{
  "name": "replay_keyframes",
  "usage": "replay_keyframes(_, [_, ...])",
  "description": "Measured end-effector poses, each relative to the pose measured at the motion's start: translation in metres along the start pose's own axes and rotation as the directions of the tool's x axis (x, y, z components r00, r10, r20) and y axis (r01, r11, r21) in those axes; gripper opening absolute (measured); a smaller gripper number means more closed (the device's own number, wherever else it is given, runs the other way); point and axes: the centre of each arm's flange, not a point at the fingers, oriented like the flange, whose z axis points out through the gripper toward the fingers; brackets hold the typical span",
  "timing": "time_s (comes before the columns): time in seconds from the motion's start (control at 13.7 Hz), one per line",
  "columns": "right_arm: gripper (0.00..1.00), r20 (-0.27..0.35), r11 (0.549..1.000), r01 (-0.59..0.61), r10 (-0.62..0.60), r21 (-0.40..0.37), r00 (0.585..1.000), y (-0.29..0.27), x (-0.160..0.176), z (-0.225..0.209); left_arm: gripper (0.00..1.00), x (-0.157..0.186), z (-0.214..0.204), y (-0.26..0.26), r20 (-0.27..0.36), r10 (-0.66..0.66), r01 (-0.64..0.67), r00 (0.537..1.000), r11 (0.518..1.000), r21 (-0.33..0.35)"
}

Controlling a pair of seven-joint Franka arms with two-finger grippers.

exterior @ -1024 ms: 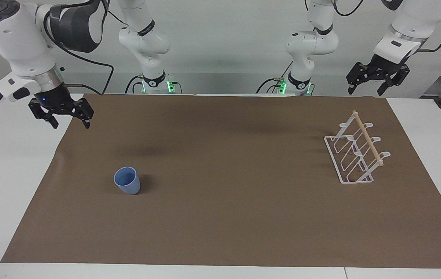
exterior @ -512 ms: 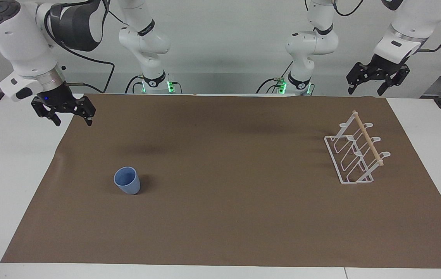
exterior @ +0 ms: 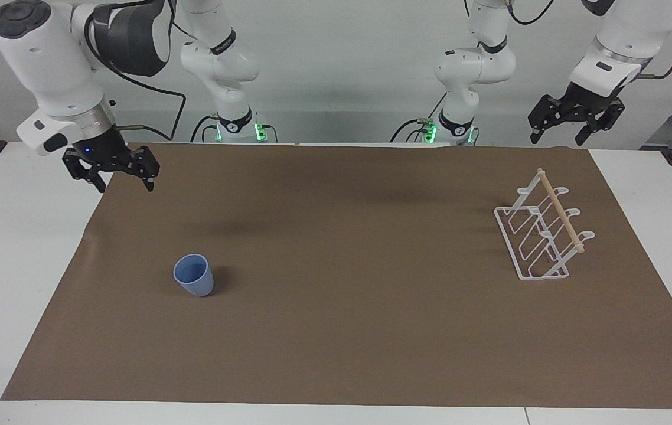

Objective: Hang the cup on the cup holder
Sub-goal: 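Reach the right gripper to the light blue cup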

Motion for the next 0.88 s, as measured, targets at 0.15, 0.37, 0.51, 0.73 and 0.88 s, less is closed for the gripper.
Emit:
replay_keyframes(0.15, [1.00,-0.004,1.000,-0.010,0.010,0.001,1.000,-0.040,0.003,-0.002,1.00,0.000,0.000,-0.001,0.001,-0.002,0.002,1.000,1.000,0.000])
replay_keyframes(0.37, [1.00,-0.008,1.000,0.015,-0.015,0.000,1.000,-0.076,0.004,-0.004,1.00,0.000,0.000,-0.002,-0.001,-0.004,0.004,1.000,1.000,0.000])
replay_keyframes(0.51, [1.00,-0.031,0.999,0.032,-0.032,0.001,0.999,-0.086,0.006,-0.004,1.00,0.000,0.000,-0.003,0.000,-0.005,0.005,1.000,1.000,0.000])
replay_keyframes(0.73, [1.00,-0.070,0.998,0.068,-0.067,0.003,0.995,-0.108,0.012,0.026,1.00,0.000,0.000,-0.001,-0.002,-0.003,0.003,1.000,1.000,0.000])
replay_keyframes(0.88, [1.00,-0.070,0.997,0.076,-0.076,0.006,0.995,-0.117,0.014,0.055,1.00,0.003,0.001,-0.002,-0.009,-0.003,0.003,1.000,1.000,0.000])
